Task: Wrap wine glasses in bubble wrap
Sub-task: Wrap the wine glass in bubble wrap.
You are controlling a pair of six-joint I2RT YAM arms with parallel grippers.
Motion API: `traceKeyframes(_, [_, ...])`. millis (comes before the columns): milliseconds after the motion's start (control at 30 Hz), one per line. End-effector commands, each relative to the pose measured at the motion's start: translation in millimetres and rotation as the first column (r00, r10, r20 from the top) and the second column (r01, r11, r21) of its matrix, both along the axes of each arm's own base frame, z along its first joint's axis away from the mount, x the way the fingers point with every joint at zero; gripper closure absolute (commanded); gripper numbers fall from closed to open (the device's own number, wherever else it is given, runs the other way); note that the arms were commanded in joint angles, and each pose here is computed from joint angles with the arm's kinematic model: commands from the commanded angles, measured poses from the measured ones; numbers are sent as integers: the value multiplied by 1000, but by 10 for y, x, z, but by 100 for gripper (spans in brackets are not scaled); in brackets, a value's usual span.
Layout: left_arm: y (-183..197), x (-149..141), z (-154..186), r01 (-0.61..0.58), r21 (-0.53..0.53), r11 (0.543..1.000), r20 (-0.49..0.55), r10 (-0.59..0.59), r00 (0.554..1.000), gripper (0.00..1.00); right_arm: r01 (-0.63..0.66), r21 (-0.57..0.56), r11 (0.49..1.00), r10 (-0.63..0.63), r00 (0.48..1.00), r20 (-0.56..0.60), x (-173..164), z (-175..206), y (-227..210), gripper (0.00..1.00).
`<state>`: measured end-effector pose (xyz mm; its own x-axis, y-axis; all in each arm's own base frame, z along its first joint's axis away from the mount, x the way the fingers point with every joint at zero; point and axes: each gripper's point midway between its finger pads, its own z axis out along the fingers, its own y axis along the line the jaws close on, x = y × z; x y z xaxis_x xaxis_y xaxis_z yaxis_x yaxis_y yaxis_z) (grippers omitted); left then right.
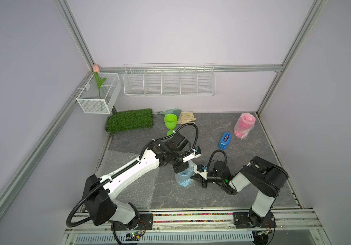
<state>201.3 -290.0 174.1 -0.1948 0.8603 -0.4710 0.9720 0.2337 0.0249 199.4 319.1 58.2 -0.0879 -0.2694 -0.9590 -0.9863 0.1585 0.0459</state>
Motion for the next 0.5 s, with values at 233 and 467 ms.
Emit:
traceKeyframes(233, [23, -188, -613, 34, 95, 995, -184, -17, 983, 100, -14, 5, 1000, 14, 1000, -28, -18, -51, -10, 93])
traceKeyframes(467, [111, -377, -939, 47, 152, 987, -306, 2, 952, 100, -12, 6, 1000, 12, 999, -30, -6, -51, -15, 93])
